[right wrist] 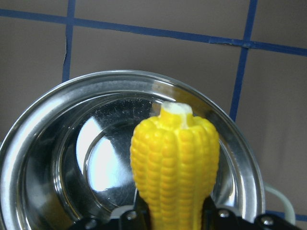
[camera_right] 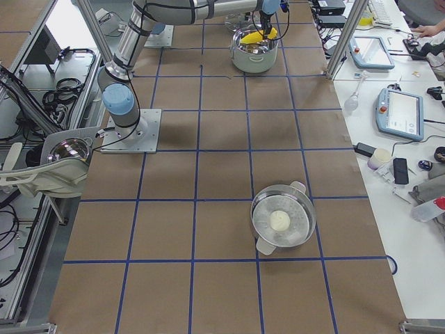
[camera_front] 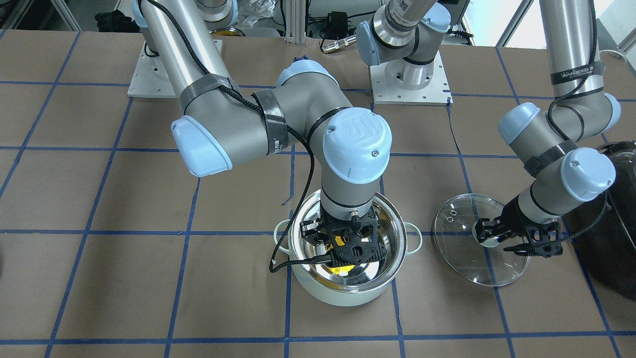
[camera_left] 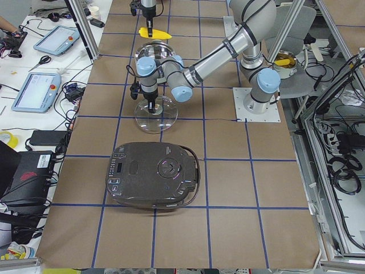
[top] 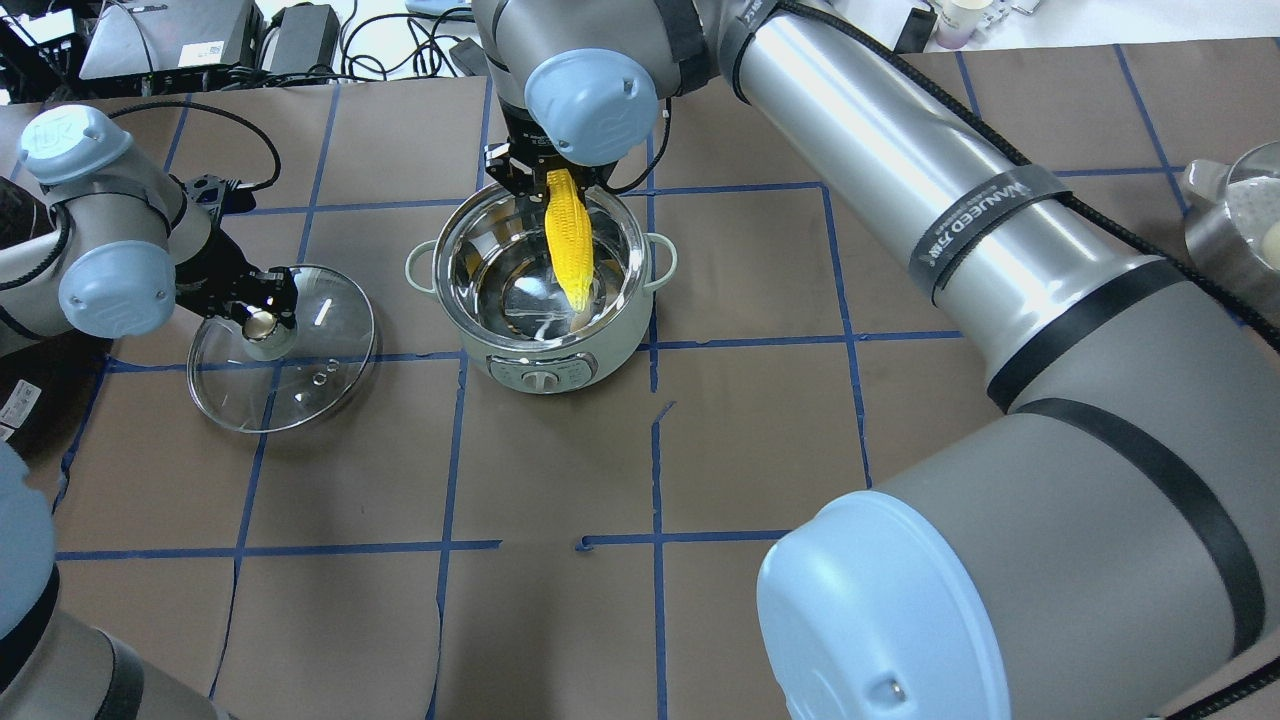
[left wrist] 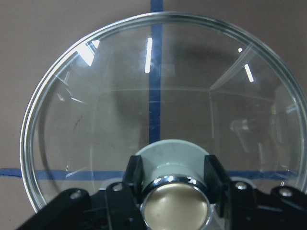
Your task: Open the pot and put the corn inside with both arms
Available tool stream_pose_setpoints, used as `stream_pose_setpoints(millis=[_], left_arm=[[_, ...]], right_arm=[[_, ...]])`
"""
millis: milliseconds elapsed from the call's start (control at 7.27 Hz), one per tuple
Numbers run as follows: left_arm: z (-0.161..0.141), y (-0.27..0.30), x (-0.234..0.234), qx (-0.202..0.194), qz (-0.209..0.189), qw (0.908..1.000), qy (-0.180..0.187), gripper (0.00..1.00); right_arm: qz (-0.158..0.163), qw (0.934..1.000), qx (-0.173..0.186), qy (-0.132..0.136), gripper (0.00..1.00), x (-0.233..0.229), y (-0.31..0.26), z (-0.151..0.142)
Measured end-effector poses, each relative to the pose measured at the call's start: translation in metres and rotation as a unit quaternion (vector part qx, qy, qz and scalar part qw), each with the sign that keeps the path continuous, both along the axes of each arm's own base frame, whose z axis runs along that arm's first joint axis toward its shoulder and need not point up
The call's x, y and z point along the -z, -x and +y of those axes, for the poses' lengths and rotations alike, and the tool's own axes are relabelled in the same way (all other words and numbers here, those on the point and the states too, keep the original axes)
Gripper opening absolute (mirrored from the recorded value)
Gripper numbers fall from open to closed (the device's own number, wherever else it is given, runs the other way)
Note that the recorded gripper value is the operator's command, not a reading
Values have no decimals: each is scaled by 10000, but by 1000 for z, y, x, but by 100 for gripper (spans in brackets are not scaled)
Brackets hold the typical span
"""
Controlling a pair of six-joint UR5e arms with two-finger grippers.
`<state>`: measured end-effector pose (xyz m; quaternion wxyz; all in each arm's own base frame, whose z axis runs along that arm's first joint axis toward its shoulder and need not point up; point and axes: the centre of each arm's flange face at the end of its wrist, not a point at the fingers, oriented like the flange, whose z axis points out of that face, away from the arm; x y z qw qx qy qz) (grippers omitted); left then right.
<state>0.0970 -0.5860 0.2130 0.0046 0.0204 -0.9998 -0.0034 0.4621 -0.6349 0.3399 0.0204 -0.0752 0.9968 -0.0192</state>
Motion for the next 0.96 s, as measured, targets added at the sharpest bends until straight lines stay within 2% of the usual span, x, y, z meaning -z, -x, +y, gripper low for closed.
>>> stream_pose_setpoints(millis=[138,412,688,962], left_arm=[[0,0,3,1,2,10000,-14,99],[-3,-2,0,68,-8,10000,10,100],[-8,1,-20,146,-28,9999,35,100],[-17,14,-84,267,57,9995,-167,100]], right_arm=[[-161,9997,-91,-133,99,15,-7,-1],[-305,9989,-312,-170,100,25,-10,1],[-342,9989,-289,-114,100,20,-9,4],[-232,9993,-298,33,100,5,-3,7]])
